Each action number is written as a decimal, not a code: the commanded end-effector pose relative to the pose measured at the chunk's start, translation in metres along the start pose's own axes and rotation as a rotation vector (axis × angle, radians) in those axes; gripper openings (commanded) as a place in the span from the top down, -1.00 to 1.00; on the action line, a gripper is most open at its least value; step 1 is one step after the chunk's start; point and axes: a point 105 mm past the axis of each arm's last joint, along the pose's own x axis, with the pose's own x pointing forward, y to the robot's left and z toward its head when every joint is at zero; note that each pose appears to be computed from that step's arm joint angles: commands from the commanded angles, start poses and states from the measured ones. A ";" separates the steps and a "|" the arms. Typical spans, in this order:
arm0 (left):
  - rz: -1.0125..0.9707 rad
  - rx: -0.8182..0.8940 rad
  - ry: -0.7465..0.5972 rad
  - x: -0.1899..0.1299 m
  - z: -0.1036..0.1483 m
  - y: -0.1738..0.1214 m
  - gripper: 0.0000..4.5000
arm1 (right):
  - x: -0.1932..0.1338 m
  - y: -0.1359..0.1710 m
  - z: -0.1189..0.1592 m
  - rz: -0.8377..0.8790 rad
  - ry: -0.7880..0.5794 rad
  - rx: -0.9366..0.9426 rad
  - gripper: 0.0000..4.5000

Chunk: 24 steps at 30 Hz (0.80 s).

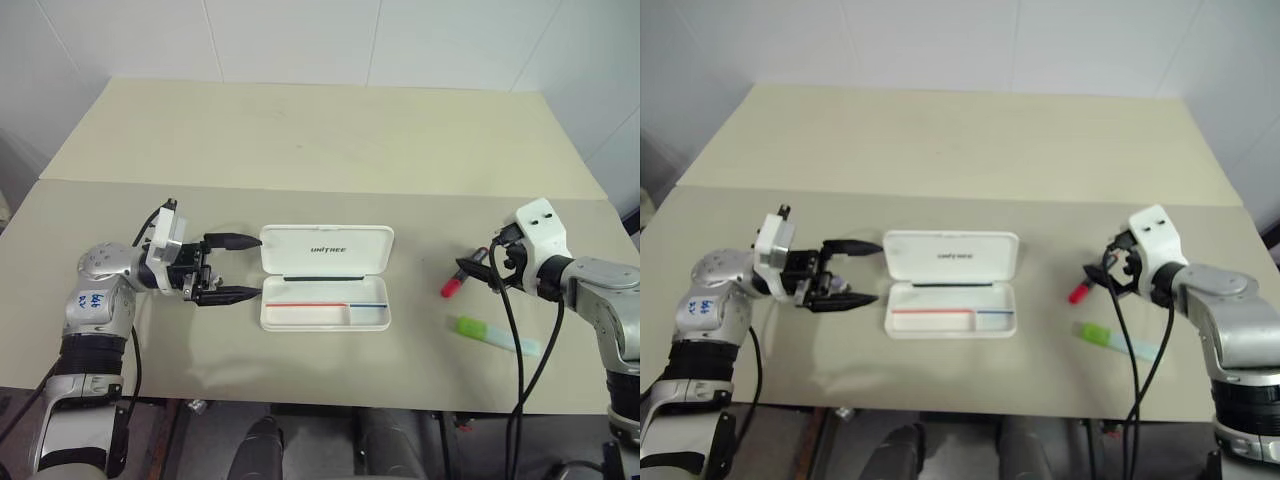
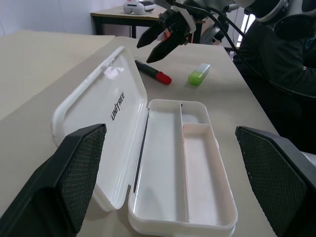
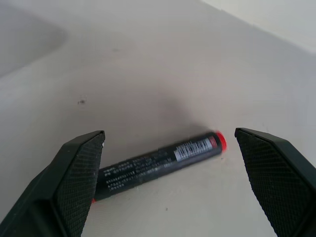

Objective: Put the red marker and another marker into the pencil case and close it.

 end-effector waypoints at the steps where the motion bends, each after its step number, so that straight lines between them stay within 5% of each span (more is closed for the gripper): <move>1: -0.015 0.042 -0.007 0.002 0.009 0.005 -1.00 | -0.001 0.003 0.007 -0.048 -0.025 0.038 -0.99; 14: -0.012 0.043 -0.002 -0.001 0.009 0.005 -1.00 | 0.014 -0.001 -0.024 -0.133 0.075 0.163 -0.99; 17: -0.009 0.044 -0.001 -0.001 0.010 0.005 -1.00 | 0.017 -0.001 -0.025 -0.128 0.085 0.168 -0.74; 24: -0.003 0.046 -0.001 -0.002 0.010 0.004 -1.00 | 0.019 0.005 -0.009 -0.092 0.013 0.114 0.33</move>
